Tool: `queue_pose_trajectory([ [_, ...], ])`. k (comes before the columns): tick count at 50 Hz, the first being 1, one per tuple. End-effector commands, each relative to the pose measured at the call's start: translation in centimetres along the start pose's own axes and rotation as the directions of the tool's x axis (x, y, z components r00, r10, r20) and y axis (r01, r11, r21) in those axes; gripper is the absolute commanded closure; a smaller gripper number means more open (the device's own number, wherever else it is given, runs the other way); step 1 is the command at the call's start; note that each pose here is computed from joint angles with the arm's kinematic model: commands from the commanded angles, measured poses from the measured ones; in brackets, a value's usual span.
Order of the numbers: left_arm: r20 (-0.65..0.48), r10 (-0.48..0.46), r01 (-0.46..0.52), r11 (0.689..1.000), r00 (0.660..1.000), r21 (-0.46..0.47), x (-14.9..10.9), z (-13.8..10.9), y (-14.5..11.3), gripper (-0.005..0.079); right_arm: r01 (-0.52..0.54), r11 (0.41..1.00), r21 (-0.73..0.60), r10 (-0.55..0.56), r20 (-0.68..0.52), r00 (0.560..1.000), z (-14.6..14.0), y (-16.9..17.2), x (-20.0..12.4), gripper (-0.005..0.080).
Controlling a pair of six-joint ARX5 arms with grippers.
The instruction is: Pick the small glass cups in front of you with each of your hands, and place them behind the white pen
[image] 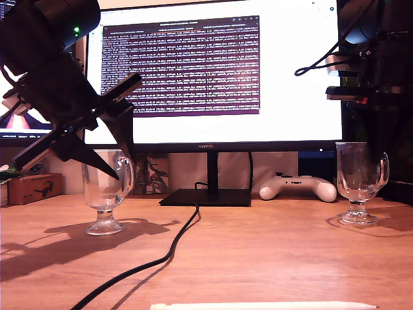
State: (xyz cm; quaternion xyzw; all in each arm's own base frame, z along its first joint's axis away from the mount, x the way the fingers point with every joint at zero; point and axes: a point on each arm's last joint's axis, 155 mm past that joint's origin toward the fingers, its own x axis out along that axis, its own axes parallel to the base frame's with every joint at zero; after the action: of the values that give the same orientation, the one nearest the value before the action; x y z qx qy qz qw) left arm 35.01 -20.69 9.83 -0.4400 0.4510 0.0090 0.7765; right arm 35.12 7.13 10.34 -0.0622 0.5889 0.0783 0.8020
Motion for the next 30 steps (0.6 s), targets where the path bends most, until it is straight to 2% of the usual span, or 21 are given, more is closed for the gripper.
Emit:
queue_pose_trajectory([
  [1, -0.005, 0.002, -0.002, 1.0, 1.0, -0.005, 0.38, -0.03, -0.07, 0.0582, -0.003, 1.0, -0.003, 0.003, 0.016, 1.0, 0.31, 0.2, -0.02, 0.0763],
  [6, -0.005, 0.002, -0.002, 1.0, 1.0, -0.005, 0.38, -0.03, -0.08, 0.0653, -0.003, 1.0, -0.003, 0.003, 0.016, 1.0, 0.3, 0.19, -0.02, 0.0763],
  [17, -0.014, 0.006, -0.006, 1.0, 1.0, 0.004, 0.38, -0.23, 0.06, 0.0676, -0.003, 1.0, -0.003, 0.003, 0.017, 1.0, 0.32, 0.19, -0.02, 0.0763],
  [23, -0.027, 0.018, -0.017, 1.0, 0.999, 0.015, 0.37, -0.5, 0.36, 0.0764, -0.003, 1.0, -0.003, 0.003, 0.017, 1.0, 0.32, 0.2, -0.02, 0.0763],
  [30, -0.038, 0.034, -0.032, 0.998, 0.999, 0.057, 0.35, -0.74, 0.79, 0.0766, -0.003, 1.0, -0.003, 0.003, 0.016, 1.0, 0.31, 0.19, -0.02, 0.0763],
])
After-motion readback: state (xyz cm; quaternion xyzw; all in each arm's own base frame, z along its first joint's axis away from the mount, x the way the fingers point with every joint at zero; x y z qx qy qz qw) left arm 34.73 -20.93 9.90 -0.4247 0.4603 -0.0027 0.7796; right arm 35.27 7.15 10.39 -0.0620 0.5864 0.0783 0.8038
